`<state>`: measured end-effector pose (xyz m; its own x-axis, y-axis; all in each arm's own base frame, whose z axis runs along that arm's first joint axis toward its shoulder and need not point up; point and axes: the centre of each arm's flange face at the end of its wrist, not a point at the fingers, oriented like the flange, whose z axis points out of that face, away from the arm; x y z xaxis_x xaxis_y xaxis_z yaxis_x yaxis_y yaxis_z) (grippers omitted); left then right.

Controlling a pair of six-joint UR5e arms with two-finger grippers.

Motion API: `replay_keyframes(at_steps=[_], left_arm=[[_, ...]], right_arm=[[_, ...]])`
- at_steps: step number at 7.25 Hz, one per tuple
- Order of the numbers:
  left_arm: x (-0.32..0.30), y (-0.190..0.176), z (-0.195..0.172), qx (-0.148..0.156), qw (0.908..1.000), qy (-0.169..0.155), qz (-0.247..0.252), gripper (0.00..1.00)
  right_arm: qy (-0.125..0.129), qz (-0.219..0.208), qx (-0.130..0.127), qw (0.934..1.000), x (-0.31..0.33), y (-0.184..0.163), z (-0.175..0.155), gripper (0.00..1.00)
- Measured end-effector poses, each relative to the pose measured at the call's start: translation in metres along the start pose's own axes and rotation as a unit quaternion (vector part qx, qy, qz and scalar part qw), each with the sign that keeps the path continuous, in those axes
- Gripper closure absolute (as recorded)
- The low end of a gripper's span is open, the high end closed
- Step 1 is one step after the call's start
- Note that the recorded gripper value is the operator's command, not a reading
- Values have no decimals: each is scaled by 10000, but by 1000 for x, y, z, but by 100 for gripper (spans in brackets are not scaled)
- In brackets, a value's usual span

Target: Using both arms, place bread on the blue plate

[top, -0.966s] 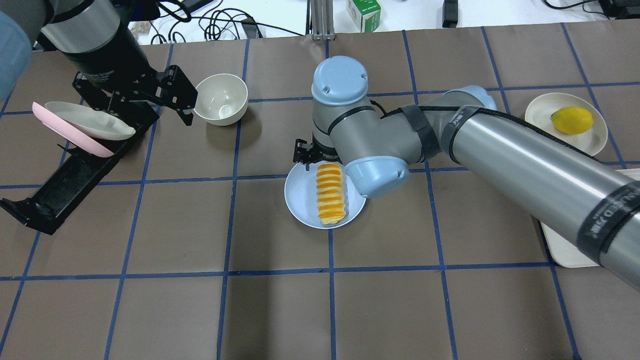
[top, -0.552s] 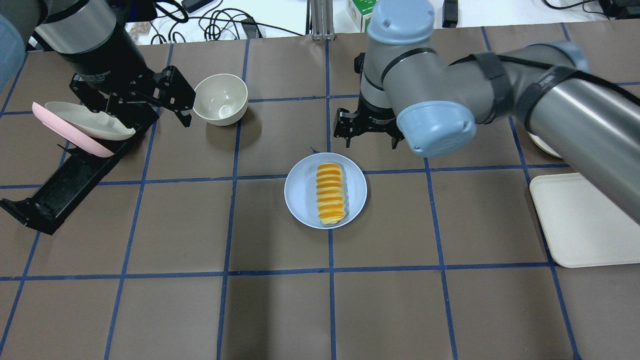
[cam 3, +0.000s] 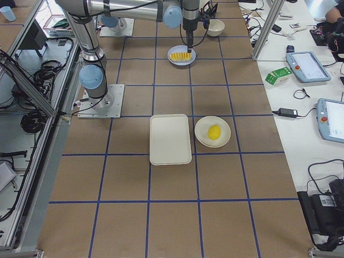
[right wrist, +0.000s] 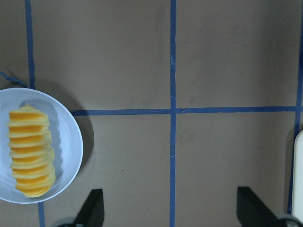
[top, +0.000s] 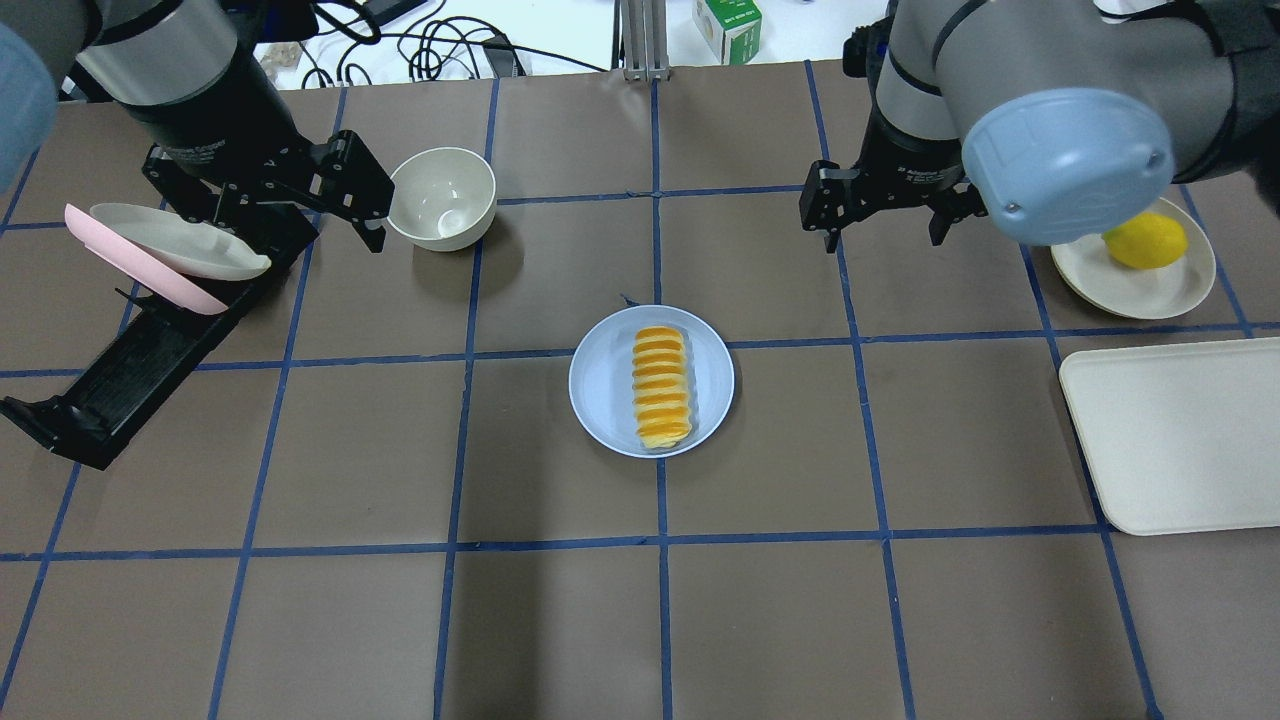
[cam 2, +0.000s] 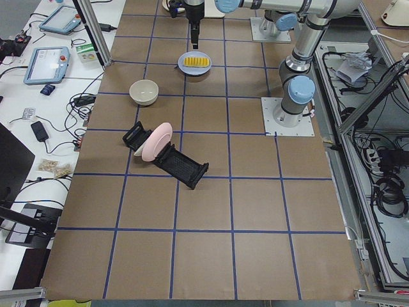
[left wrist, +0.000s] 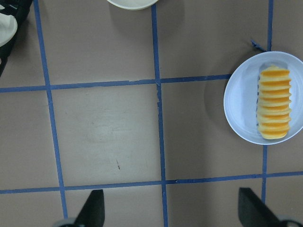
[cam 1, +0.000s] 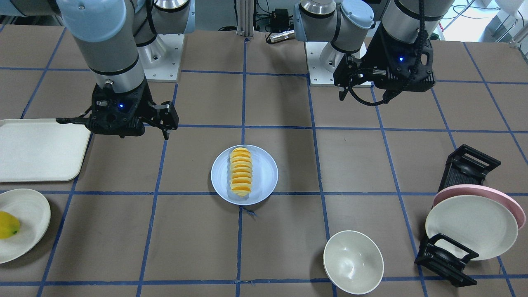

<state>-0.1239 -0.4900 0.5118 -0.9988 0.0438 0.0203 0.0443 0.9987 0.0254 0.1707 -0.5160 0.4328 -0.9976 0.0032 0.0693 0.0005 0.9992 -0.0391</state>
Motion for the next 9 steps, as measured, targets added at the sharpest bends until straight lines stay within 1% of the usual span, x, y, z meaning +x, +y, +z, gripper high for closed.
replay_keyframes(at_steps=[1, 3, 4, 5, 7, 9], left_arm=[[0, -1, 0, -9, 10000, 1, -43, 0], [0, -3, 0, -29, 9999, -4, -129, 0], [1, -5, 1, 35, 9999, 18, -128, 0], [1, -7, 1, 109, 9999, 31, -128, 0], [1, -8, 3, 140, 9998, 35, -124, 0], [1, -8, 4, 135, 9998, 39, -124, 0]], right_arm=[[38, 29, -77, 10000, 7, 3, -11, 0], [63, 85, -185, 9998, 18, 15, -46, 0], [69, 111, -242, 9996, 23, 22, -58, 0], [43, 149, -282, 9995, 28, 24, -62, 0], [-249, 363, -335, 9985, 41, 19, -60, 0], [-373, 462, -316, 9977, 45, 19, -61, 0]])
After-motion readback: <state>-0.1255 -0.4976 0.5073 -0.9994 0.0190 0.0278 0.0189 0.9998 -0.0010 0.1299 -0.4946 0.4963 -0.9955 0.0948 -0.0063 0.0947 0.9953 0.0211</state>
